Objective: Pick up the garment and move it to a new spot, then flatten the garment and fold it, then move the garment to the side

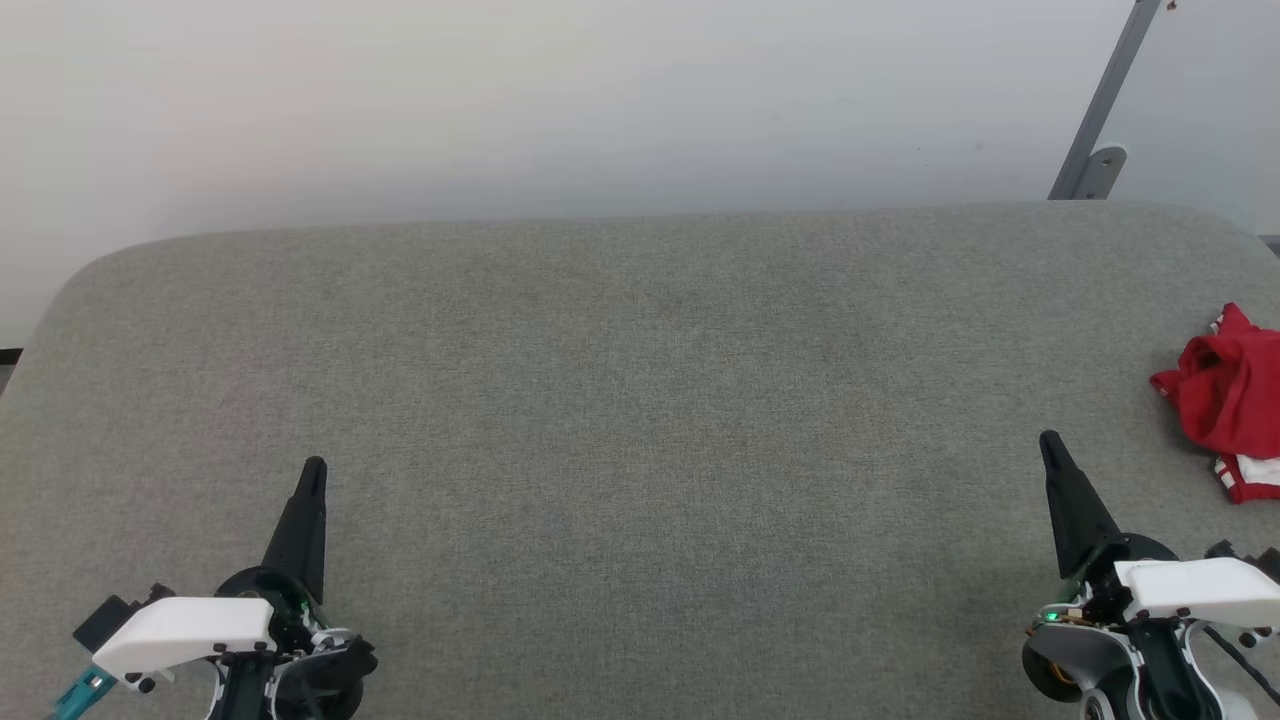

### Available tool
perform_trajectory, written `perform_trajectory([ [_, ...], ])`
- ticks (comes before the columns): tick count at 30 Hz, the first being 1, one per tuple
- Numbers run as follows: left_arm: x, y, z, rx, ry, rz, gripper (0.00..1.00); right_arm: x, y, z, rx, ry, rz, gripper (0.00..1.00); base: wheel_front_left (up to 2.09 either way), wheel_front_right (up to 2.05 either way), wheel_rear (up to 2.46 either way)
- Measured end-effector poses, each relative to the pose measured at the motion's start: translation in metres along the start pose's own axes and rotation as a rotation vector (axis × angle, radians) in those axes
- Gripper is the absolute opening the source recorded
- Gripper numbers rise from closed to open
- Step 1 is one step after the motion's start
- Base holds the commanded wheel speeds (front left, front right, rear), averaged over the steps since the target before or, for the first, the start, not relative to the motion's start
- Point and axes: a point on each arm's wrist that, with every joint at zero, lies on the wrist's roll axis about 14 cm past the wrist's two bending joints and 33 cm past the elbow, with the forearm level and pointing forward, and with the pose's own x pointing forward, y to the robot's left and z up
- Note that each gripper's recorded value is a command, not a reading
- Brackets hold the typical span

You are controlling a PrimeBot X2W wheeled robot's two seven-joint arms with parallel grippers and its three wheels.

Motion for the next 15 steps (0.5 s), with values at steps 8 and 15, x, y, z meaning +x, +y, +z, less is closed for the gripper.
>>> perform_trajectory([
  [8,0.0,0.0,0.0001,0.0,0.0,0.0,0.0,0.0,0.0,0.0,0.0,0.0,0.0,0.0,0.0,0.0,0.0],
  [15,0.0,0.0,0.0001,0.0,-0.001,0.0,0.0,0.0,0.0,0.0,0.0,0.0,0.0,0.0,0.0,0.0,0.0],
])
